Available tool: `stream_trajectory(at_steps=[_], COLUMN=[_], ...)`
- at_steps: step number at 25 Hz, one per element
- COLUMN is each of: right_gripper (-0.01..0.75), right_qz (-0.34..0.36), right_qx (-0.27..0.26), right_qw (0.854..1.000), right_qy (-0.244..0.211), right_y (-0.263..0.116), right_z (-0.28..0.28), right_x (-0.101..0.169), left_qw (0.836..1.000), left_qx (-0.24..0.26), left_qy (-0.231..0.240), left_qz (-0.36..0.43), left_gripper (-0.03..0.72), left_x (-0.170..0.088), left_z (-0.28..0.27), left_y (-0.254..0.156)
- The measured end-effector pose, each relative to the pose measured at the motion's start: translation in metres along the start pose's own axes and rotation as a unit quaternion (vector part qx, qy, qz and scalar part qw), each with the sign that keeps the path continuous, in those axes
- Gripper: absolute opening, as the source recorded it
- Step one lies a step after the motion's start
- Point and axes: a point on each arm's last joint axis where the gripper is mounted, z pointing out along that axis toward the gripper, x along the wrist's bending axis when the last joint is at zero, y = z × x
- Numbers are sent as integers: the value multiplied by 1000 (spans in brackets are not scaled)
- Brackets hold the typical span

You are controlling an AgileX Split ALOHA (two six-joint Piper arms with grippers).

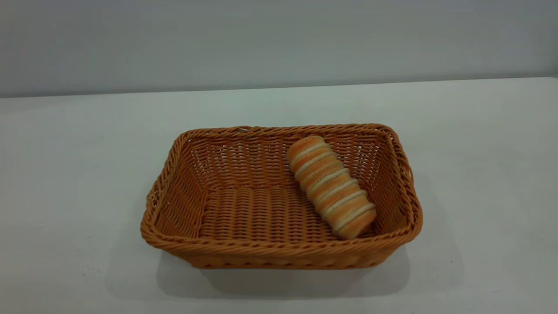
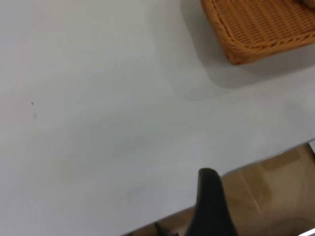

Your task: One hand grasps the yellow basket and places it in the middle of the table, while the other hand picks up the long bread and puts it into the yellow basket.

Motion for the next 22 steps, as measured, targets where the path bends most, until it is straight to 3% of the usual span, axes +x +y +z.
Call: stream_trajectory(at_steps=[13, 22], right_gripper=[378, 378], right_qz=[58, 71], right_qx=[-46, -124], right_qw=[997, 990], right_qy=[18, 16], right_y=[-127, -174], right_z=[-6, -14], right_x=[15, 18], left_qw=[999, 999], left_qx=[-31, -31], left_qy=[23, 24], left_qz=[-19, -18], left_gripper=[585, 585], left_x=[3, 4], left_z=[-8, -4], left_y=[-11, -12])
